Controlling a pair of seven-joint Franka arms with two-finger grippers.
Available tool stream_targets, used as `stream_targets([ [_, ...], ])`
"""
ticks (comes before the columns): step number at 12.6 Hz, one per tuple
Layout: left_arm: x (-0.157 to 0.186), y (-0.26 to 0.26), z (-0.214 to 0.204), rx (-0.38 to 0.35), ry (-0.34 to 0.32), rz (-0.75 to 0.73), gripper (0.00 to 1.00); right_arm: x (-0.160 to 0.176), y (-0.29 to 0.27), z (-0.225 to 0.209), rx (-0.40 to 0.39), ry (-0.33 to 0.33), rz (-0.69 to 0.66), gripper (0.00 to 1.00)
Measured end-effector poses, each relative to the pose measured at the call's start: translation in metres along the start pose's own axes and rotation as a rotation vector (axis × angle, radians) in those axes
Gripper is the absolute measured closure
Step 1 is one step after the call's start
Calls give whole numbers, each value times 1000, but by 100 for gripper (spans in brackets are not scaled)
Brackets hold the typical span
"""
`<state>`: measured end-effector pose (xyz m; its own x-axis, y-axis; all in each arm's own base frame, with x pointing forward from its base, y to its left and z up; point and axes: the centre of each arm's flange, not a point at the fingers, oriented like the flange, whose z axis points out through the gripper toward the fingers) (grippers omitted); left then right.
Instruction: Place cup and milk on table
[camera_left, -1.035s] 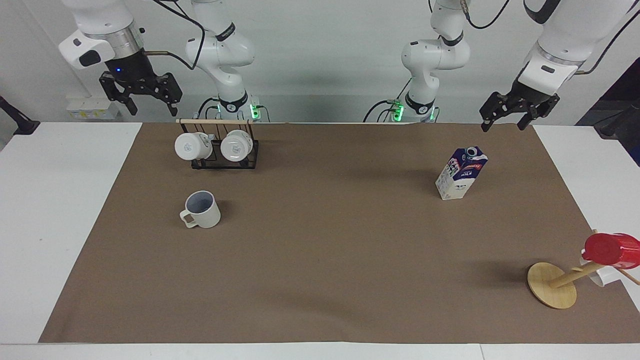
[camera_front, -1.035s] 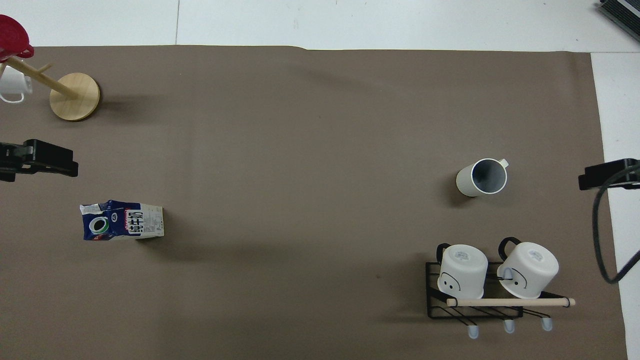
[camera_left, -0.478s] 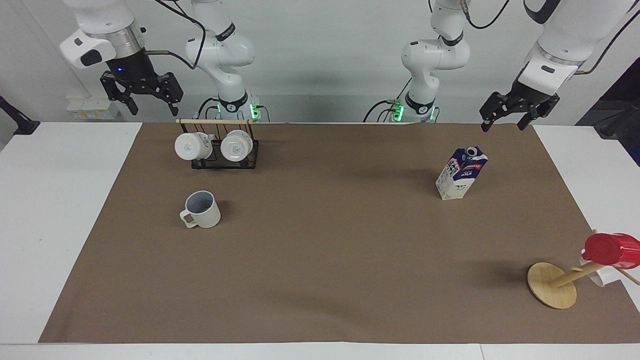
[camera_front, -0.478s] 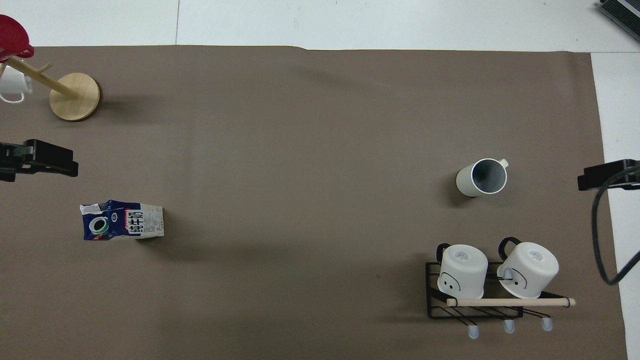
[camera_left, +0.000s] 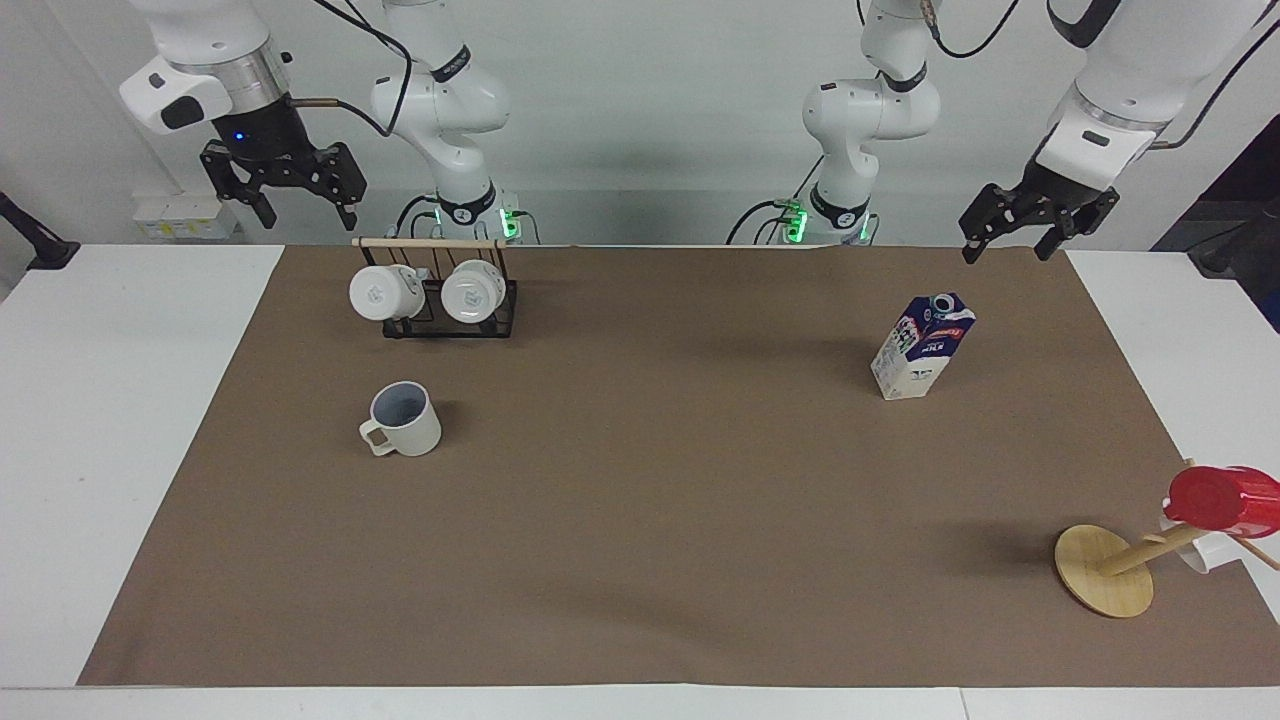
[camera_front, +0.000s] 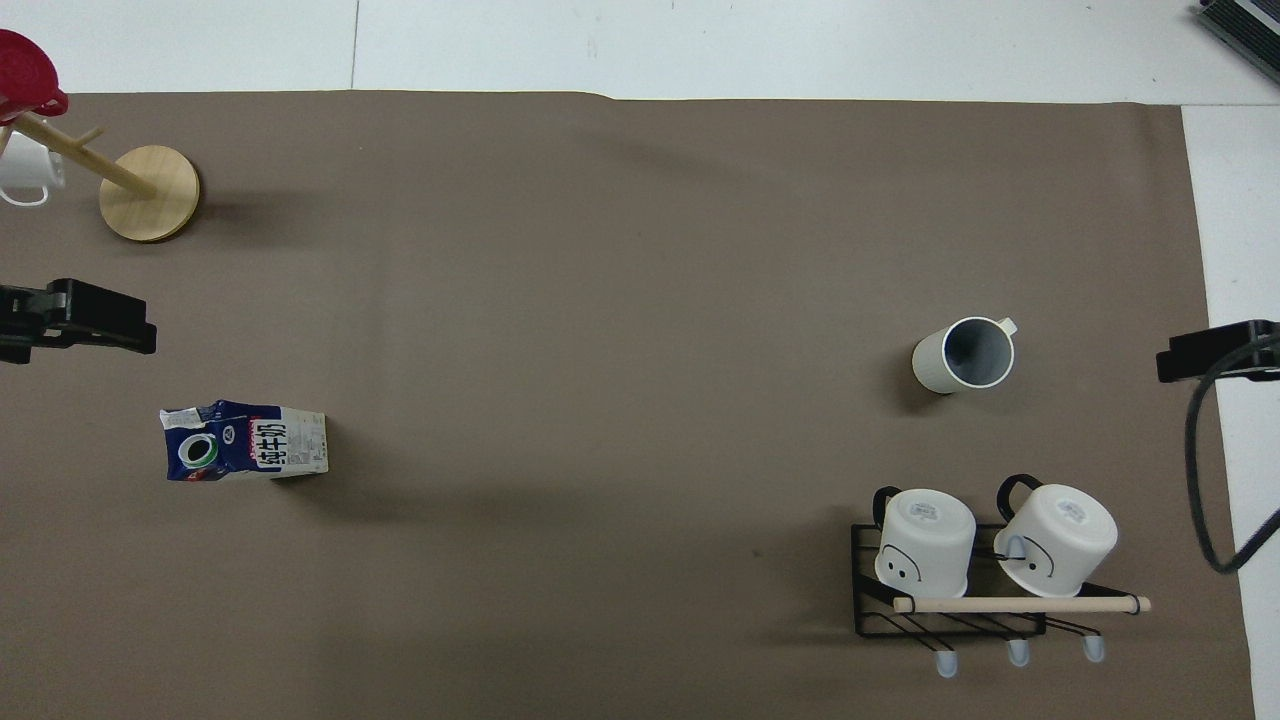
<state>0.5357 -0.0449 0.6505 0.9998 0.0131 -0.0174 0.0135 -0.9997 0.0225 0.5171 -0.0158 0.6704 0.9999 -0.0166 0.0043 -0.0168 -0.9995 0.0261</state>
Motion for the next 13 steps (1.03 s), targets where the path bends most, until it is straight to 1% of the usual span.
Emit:
stream_targets([
  [3,0,0,0,0,0,0,0,3,-2,5,0,15,-5,0],
  [8,0,0,0,0,0,0,0,5,-4,17,0,-1,-7,0],
  [11,0,0,0,0,0,0,0,12,-5,27,0,36,-9,0],
  [13,0,0,0,0,0,0,0,18,-10,44,-1,48,-19,0],
])
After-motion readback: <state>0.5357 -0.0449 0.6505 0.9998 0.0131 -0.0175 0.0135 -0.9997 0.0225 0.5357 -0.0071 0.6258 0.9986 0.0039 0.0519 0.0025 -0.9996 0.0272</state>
